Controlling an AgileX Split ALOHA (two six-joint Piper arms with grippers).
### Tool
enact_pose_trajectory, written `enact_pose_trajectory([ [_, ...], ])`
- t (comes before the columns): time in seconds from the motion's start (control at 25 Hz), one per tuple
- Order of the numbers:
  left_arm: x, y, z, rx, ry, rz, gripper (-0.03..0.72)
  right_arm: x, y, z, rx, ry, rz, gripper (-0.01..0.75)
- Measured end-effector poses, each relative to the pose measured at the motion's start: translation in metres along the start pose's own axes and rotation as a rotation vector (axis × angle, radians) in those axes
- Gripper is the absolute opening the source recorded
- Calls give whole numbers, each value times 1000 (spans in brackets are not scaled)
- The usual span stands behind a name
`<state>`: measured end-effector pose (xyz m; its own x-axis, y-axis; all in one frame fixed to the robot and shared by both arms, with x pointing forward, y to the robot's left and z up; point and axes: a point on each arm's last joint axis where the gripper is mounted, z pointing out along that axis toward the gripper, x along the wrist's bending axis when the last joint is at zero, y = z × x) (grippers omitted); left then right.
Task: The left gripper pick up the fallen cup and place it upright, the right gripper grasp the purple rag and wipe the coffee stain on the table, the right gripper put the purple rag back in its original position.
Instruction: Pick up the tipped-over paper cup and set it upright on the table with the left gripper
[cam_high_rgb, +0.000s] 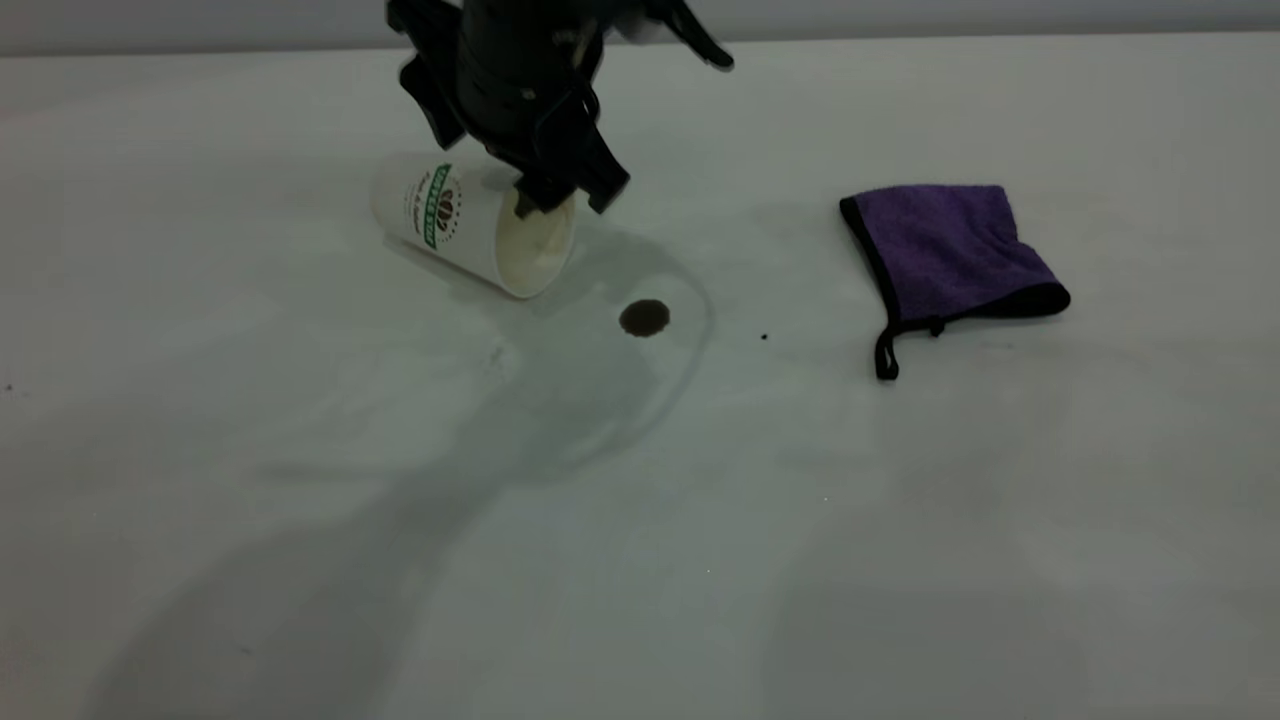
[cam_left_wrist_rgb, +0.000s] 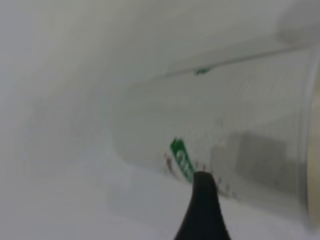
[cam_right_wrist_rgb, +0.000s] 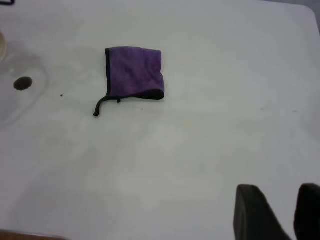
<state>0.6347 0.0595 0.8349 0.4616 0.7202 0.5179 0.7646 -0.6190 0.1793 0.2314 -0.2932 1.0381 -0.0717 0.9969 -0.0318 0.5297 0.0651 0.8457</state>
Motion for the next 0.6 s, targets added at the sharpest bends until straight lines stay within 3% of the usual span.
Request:
enact_pose_trajectory([
  [0.2, -6, 5, 20, -24, 66, 75, 639, 0, 0, 0, 0, 0, 0, 238],
  [0.36, -6, 4, 31, -38, 161, 136, 545, 0, 0, 0, 0, 0, 0, 238],
  [0.48, -2, 4, 33, -41, 227, 162, 403, 0, 0, 0, 0, 0, 0, 238],
  [0.6, 2, 5, 32, -39, 284, 187, 155, 0, 0, 0, 0, 0, 0, 238],
])
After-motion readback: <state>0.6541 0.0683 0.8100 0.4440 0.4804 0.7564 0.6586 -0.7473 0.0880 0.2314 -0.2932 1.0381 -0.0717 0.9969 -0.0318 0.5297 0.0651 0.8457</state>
